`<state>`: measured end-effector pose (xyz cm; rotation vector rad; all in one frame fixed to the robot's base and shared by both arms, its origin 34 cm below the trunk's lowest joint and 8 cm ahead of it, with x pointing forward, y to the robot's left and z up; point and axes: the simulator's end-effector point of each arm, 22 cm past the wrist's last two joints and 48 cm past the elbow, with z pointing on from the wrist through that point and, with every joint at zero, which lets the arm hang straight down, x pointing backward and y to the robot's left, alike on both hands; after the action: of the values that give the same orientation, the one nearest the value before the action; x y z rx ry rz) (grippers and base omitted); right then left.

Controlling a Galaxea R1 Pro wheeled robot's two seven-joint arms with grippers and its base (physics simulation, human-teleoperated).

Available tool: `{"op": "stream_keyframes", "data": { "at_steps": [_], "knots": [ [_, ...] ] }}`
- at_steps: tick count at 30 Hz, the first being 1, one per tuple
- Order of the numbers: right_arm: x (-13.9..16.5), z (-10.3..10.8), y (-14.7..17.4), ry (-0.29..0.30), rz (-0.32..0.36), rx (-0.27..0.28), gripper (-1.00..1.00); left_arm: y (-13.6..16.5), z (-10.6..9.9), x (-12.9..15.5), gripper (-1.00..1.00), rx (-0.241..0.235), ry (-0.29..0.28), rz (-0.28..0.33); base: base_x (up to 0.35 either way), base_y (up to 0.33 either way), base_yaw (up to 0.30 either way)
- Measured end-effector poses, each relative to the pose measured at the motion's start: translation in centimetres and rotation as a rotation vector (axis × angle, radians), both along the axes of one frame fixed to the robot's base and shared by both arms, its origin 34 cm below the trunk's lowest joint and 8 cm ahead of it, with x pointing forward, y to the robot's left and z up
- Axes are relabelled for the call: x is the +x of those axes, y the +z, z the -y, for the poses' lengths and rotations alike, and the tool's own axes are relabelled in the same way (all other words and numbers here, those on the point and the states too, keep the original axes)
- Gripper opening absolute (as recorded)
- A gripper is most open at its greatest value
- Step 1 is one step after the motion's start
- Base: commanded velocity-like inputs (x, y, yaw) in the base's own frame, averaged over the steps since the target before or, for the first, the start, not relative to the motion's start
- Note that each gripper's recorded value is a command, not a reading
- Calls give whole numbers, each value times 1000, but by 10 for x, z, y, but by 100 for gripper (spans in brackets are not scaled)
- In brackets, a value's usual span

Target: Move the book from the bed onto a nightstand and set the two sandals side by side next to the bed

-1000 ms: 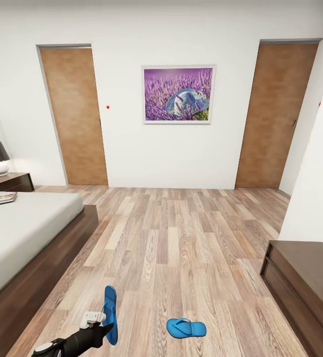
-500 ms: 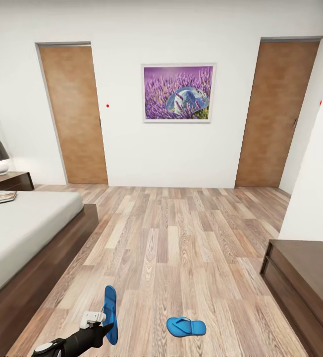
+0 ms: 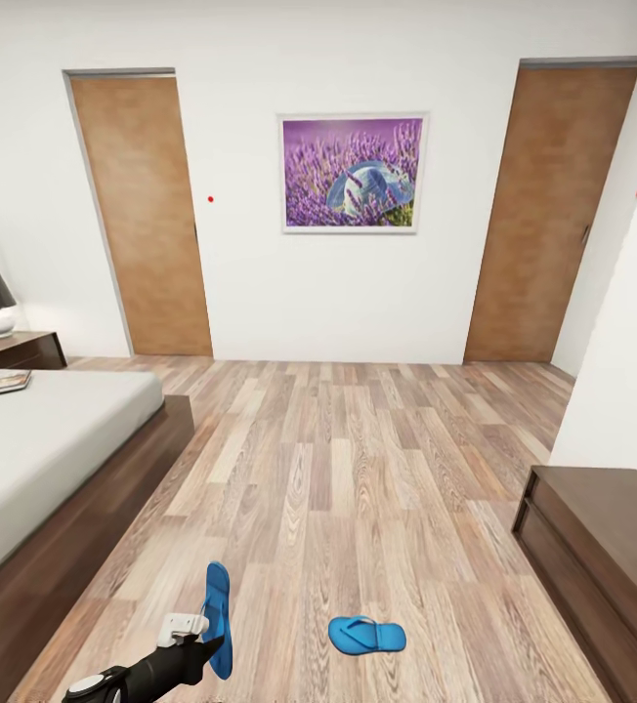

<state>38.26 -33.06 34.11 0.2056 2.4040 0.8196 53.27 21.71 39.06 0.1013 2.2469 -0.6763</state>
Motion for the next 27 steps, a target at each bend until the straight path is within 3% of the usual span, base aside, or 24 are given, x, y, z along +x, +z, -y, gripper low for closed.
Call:
{"op": "stream_keyframes", "data": {
  "at_steps": [14, 18, 21, 27],
  "knots": [
    [-6, 0, -7, 0, -24, 0, 100, -9, -4, -1, -100, 12, 11, -5, 0, 0, 0],
    [-7, 0, -8, 0, -30, 0, 100, -24, -20, 1, -100, 87, 84, 5, 0, 0, 0],
    [-8, 0, -10, 0, -35, 0, 100, -39, -37, 1, -100, 170, 168, 17, 0, 0, 0],
    [-11, 0, -13, -1, -45, -1, 100, -61, -30, -15, -100, 188, 183, -12, 0, 0, 0]
  ]
}}
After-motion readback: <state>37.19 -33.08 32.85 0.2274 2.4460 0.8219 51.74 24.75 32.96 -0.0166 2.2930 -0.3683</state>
